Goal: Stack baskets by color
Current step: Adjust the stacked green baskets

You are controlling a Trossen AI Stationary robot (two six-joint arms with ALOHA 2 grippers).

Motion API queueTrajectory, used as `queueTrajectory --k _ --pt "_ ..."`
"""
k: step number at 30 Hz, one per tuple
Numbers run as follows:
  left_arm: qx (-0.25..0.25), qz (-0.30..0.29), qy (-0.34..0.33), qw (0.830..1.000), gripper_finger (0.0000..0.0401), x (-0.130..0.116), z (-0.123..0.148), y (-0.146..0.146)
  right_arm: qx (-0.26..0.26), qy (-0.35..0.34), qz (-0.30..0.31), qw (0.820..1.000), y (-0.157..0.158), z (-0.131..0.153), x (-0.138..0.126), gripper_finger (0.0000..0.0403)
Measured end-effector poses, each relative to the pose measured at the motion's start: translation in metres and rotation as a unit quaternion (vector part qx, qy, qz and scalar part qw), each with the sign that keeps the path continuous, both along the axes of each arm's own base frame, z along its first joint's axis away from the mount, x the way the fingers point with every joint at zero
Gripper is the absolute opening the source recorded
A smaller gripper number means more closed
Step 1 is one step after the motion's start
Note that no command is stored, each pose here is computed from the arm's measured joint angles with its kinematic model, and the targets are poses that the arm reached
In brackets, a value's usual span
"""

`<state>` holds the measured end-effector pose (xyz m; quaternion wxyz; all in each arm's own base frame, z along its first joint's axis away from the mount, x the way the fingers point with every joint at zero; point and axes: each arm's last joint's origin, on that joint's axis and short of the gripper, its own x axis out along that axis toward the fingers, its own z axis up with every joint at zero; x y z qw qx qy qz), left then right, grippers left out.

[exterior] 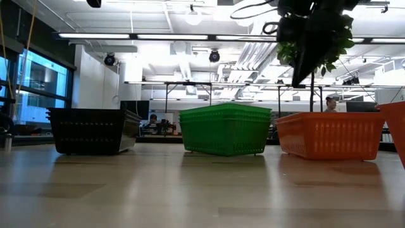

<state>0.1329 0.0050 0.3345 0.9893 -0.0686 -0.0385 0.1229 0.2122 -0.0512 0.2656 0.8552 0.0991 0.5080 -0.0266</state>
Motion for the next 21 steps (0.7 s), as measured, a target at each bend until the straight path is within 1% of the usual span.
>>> queueTrajectory --k 2,5,8,9,11,13,14,16,18,21 --pt "0.000 0.000 0.000 1.000 0.0191 0.000 0.000 0.000 0.021 -0.046 -0.026 0.998 0.001 0.002 0.008 0.0239" --pt "-0.001 0.000 0.000 1.000 0.0191 0.000 0.000 0.000 0.051 -0.143 -0.054 0.987 0.004 -0.003 0.024 0.0240" --pt "-0.002 0.000 0.002 1.000 0.0191 0.000 0.000 0.000 0.073 -0.257 -0.064 0.962 0.011 -0.011 0.037 0.0240" --pt "-0.004 0.000 0.002 1.000 0.0191 0.000 -0.001 0.000 0.078 -0.283 -0.073 0.953 0.014 -0.015 0.038 0.0240" --pt "-0.005 0.000 0.002 1.000 0.0191 0.000 -0.001 0.000 0.094 -0.318 -0.110 0.937 0.018 -0.026 0.038 0.0239" --pt "-0.004 0.000 0.002 1.000 0.0191 0.000 -0.001 0.000 0.100 -0.327 -0.145 0.928 0.024 -0.032 0.037 0.0230" --pt "-0.004 0.000 0.002 1.000 0.0191 0.000 -0.001 0.000 0.097 -0.321 -0.160 0.929 0.026 -0.035 0.037 0.0222" --pt "-0.004 0.001 0.002 1.000 0.0191 0.000 -0.001 0.000 0.083 -0.289 -0.192 0.934 0.031 -0.040 0.035 0.0194" --pt "-0.004 0.001 0.002 1.000 0.0191 0.000 -0.001 0.000 0.058 -0.249 -0.220 0.941 0.032 -0.039 0.033 0.0150" --pt "-0.004 0.003 0.002 1.000 0.0191 0.000 -0.001 0.000 0.028 -0.194 -0.251 0.948 0.028 -0.040 0.033 0.0056"
